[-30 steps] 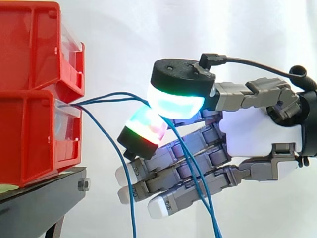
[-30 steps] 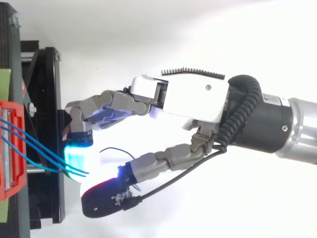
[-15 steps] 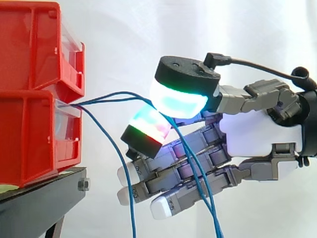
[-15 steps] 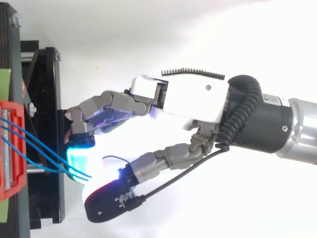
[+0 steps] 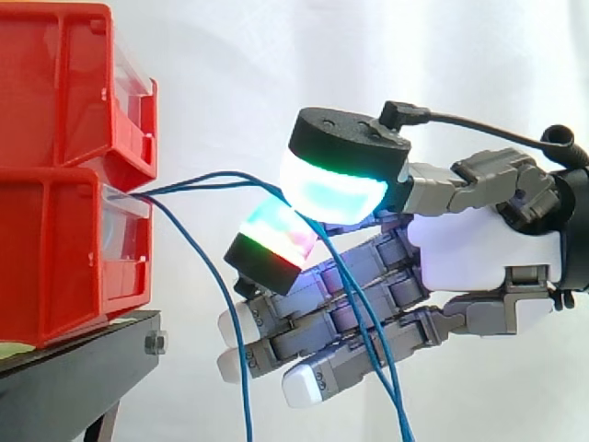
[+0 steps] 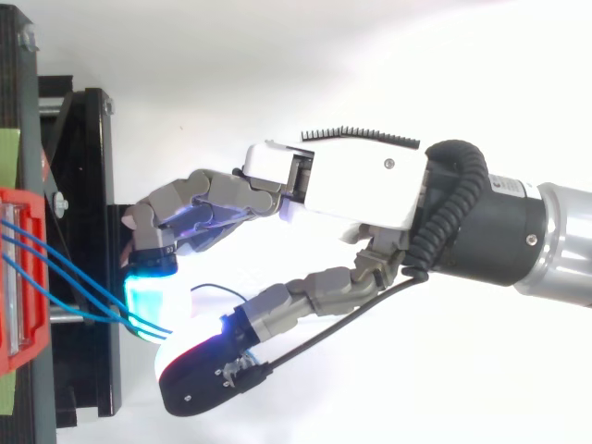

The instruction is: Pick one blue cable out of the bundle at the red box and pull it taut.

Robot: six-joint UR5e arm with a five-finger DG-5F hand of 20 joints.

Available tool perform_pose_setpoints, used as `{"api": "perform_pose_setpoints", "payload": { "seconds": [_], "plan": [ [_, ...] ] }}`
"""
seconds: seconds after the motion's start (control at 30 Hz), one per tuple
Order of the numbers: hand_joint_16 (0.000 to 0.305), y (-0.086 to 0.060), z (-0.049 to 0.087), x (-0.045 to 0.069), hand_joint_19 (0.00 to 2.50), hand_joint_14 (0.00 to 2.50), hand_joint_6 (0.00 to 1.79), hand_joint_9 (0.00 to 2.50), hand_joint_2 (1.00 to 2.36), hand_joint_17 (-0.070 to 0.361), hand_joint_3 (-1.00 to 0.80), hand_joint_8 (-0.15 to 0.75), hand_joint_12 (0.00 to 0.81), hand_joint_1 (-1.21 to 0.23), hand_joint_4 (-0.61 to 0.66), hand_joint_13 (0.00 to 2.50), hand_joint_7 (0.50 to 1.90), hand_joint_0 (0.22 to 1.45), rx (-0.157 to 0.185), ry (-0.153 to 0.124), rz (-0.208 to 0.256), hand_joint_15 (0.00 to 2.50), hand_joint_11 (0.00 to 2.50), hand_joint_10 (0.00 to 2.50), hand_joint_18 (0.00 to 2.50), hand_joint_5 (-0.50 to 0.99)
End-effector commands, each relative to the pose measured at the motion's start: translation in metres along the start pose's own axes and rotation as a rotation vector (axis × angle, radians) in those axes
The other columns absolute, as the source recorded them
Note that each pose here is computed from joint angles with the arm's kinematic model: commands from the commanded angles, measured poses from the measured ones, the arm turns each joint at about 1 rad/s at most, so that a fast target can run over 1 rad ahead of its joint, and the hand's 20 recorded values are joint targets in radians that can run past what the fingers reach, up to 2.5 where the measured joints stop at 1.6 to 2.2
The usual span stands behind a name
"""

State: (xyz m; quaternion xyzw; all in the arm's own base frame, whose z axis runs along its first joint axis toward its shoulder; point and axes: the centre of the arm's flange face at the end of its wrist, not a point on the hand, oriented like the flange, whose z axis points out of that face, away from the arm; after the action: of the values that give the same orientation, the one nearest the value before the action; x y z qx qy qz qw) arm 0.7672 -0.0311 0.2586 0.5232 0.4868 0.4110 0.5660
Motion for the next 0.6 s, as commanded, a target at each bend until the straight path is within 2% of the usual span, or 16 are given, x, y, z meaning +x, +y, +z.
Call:
{"api": "perform_pose_setpoints", "payload": {
  "seconds": [0.0,0.2,0.4,0.53,0.57],
  "plan": [
    [0.055,0.0,0.0,0.0,0.29,0.0,0.86,0.45,1.0,0.123,-0.5,0.317,0.404,-0.78,0.2,0.35,1.19,0.66,0.0,0.0,0.001,0.06,0.57,0.01,0.61,-0.23],
    [0.055,0.0,0.0,0.0,0.33,0.0,0.85,0.5,1.0,0.124,-0.49,0.333,0.405,-0.72,0.18,0.36,1.26,0.65,0.0,0.0,0.001,0.08,0.56,0.01,0.6,-0.2],
    [0.055,0.0,0.0,0.0,0.37,0.0,0.86,0.54,1.02,0.123,-0.23,0.325,0.405,-0.76,0.13,0.39,1.33,0.61,0.0,0.0,0.001,0.1,0.54,0.01,0.61,-0.18],
    [0.062,0.0,0.0,0.0,0.38,0.0,0.85,0.57,1.01,0.14,-0.2,0.319,0.438,-0.69,0.08,0.4,1.3,0.58,0.0,0.0,0.001,0.1,0.43,0.01,0.6,-0.17],
    [0.063,-0.0007,-0.0003,0.0,0.4,0.0,0.83,0.58,1.01,0.141,-0.21,0.311,0.439,-0.6,0.07,0.39,1.23,0.57,0.001,0.0,-0.001,0.11,0.4,0.01,0.59,-0.16]
  ]
}}
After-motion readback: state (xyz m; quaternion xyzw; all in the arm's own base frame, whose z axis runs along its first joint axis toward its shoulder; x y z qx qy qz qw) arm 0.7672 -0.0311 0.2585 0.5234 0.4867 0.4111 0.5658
